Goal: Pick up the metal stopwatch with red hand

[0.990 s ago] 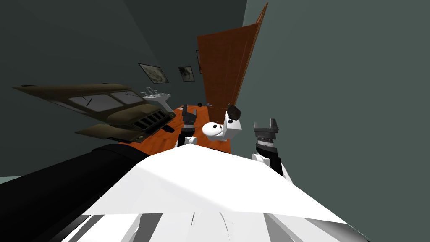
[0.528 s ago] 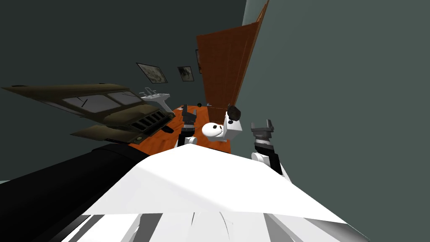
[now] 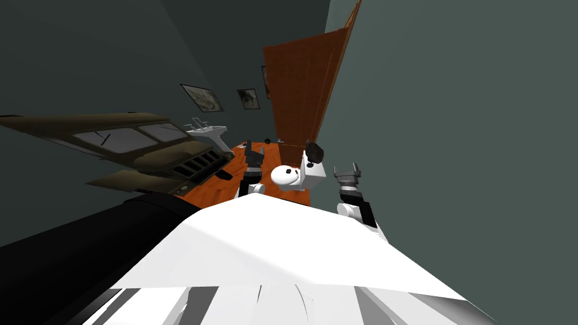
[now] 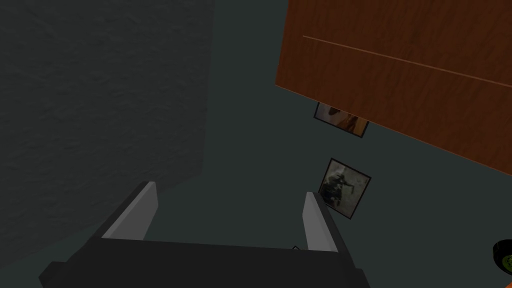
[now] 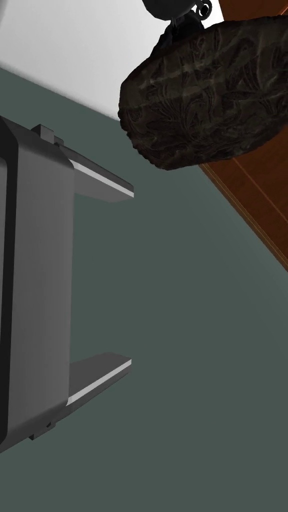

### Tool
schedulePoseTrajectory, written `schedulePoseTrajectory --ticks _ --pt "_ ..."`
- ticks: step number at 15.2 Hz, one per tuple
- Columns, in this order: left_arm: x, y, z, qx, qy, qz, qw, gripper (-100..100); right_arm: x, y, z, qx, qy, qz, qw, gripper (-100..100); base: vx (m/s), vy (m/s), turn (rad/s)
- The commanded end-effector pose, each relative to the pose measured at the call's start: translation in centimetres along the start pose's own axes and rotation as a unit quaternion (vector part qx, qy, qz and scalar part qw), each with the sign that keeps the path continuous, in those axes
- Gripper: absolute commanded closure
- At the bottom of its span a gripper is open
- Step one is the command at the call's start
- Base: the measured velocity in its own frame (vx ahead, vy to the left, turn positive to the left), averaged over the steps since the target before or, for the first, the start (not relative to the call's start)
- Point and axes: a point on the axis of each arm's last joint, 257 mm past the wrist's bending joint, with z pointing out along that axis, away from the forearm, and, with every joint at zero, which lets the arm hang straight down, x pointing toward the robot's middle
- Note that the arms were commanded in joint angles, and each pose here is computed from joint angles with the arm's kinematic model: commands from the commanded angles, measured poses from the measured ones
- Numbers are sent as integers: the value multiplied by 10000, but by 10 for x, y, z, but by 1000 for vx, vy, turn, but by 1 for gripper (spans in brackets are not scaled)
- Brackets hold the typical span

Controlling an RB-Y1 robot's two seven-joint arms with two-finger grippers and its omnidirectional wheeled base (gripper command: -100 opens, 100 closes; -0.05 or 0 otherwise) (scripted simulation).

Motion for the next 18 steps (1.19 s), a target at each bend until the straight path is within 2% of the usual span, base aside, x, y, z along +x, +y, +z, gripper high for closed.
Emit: schedulePoseTrajectory --ticks 1,2,3,6,7,8,9,10,11,12,13,14,15,16,17,18 --pt "0 0 0 0 0 0 10000 0 -5 -10 1 117 -97 304 9994 -100 41 15 -18" --pt "0 0 0 0 0 0 10000 0 -11 -21 3 248 -203 611 9976 -100 44 9 -22" --pt "0 0 0 0 0 0 10000 0 -12 -21 3 244 -210 638 9974 -100 41 10 -13" --pt "0 0 0 0 0 0 10000 0 -23 -42 4 489 -437 1278 9896 -100 41 10 -19" --pt "0 0 0 0 0 0 10000 0 -24 -42 4 483 -448 1317 9891 -100 44 10 -16" --pt "0 0 0 0 0 0 10000 0 -29 -53 4 599 -559 1617 9834 -100 50 9 -22" --pt "0 0 0 0 0 0 10000 0 -29 -53 4 593 -570 1659 9827 -100 45 7 -19" --pt "0 0 0 0 0 0 10000 0 -33 -65 4 702 -683 1958 9758 -100 46 9 -22" --pt "0 0 0 0 0 0 10000 0 -33 -65 4 695 -694 2001 9748 -100 41 8 -18" --pt "0 0 0 0 0 0 10000 0 -37 -76 4 795 -809 2310 9663 -100 42 8 -22" --pt "0 0 0 0 0 0 10000 0 -37 -76 4 790 -817 2342 9655 -100 39 9 -17" --pt "0 0 0 0 0 0 10000 0 -40 -88 4 882 -931 2650 9557 -100 37 6 -19" --pt "0 0 0 0 0 0 10000 0 -40 -88 4 877 -938 2680 9548 -100 40 5 -16" --pt "0 0 0 0 0 0 10000 0 -42 -99 3 959 -1053 2997 9433 -100 46 7 -17" --pt "0 0 0 0 0 0 10000 0 -42 -99 3 956 -1057 3014 9428 -100 42 4 -16" --pt "0 0 0 0 0 0 10000 0 -43 -111 2 1027 -1170 3340 9296 -100 37 3 -24"
